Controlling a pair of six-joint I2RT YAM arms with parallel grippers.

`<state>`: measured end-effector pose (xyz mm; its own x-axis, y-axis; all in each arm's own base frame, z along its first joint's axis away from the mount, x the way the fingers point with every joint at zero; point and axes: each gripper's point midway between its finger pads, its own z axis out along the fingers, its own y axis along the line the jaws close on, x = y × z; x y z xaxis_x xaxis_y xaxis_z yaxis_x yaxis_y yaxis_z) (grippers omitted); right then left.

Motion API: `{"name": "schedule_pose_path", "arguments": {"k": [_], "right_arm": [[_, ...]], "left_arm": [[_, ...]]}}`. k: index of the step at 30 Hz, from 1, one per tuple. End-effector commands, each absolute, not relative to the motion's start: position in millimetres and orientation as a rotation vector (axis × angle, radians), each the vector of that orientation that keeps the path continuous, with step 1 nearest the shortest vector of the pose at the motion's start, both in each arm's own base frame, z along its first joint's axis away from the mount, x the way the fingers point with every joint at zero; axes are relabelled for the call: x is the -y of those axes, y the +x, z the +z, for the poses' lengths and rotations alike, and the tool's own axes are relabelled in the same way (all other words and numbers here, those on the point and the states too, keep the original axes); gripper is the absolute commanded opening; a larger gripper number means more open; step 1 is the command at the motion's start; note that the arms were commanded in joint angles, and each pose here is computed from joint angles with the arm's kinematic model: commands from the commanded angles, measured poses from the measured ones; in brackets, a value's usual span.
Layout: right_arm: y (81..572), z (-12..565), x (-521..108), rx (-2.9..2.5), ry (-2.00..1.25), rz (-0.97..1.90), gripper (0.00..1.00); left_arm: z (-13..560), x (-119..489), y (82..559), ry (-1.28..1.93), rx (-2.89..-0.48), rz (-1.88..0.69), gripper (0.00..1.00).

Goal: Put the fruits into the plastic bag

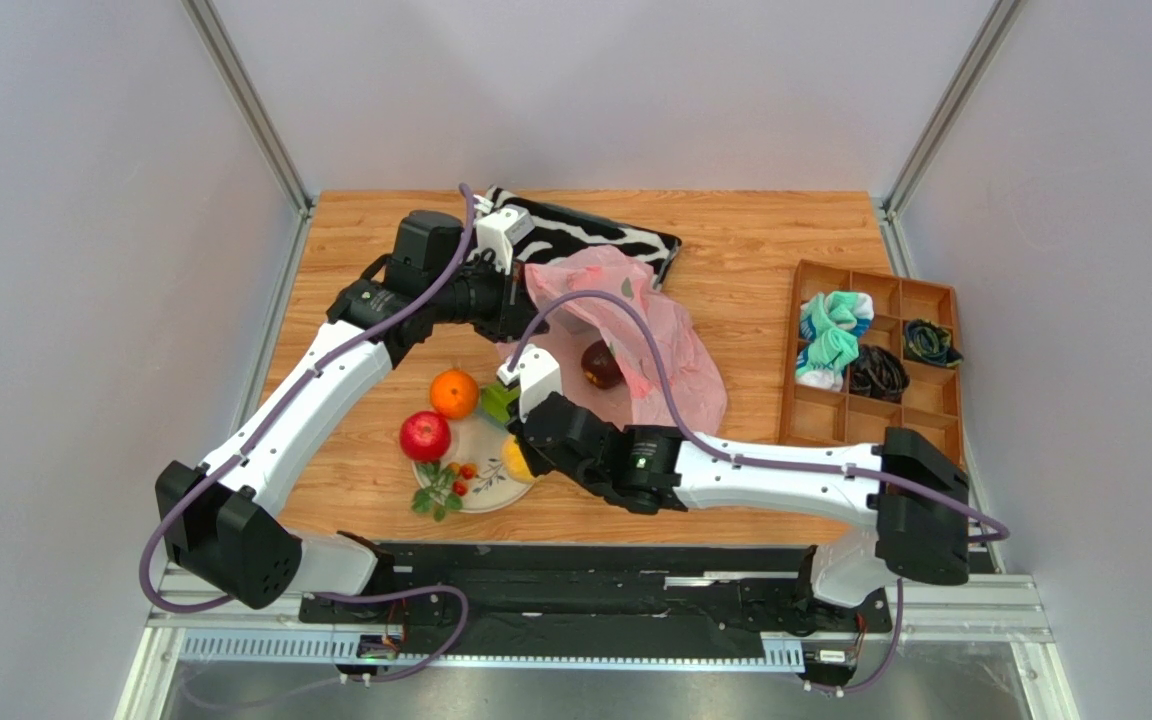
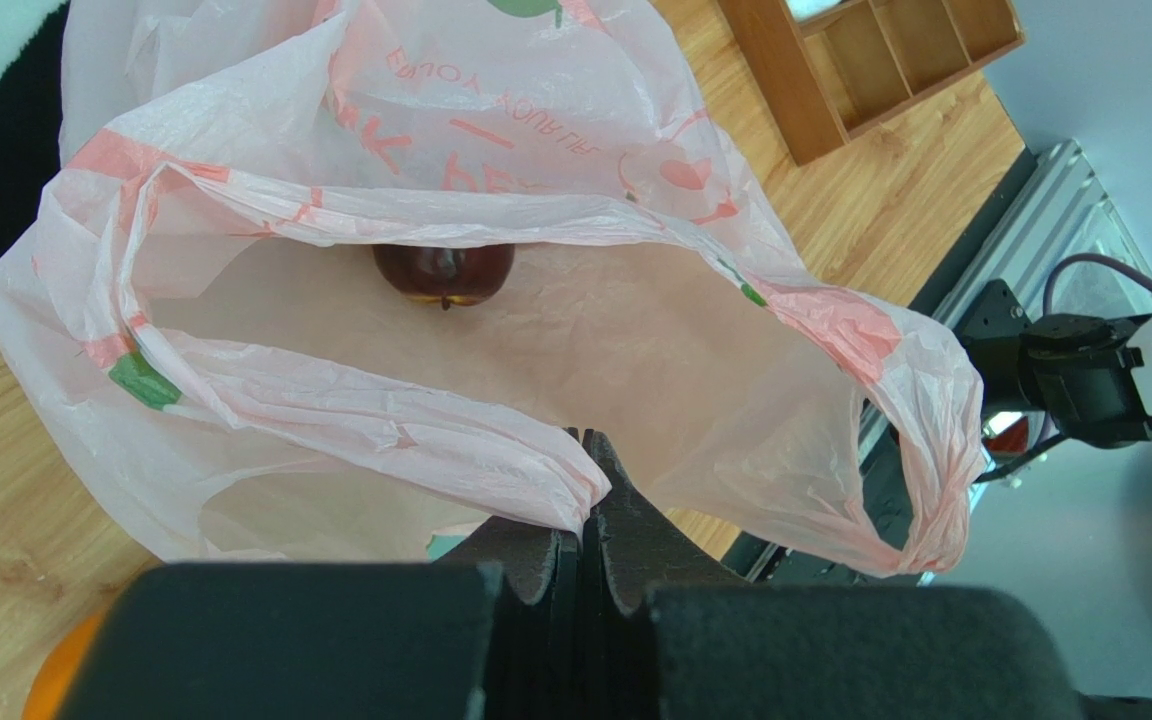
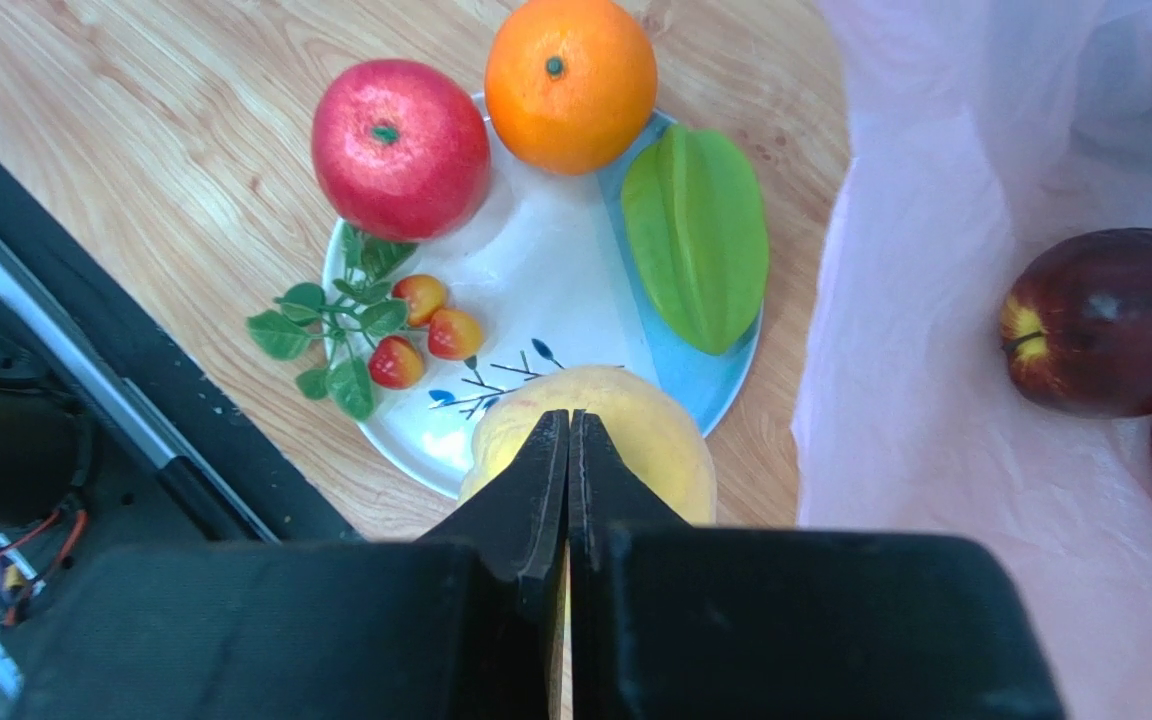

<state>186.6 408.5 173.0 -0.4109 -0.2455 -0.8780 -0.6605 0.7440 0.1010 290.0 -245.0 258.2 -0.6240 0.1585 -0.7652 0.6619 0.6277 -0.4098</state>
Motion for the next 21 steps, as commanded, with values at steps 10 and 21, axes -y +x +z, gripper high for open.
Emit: {"name": "schedule_pose_path", "arguments": {"k": [10, 21], "right_arm": [[210, 219, -377, -1.870, -0.550, 0.491, 0.00], [251, 233, -315, -1.860, -0.396, 0.397, 0.00]], "left_arm": [[272, 245, 283, 0.650, -2.100, -0.919, 0.00], [271, 245, 283, 0.650, -2.103, -0.919, 0.00]]}}
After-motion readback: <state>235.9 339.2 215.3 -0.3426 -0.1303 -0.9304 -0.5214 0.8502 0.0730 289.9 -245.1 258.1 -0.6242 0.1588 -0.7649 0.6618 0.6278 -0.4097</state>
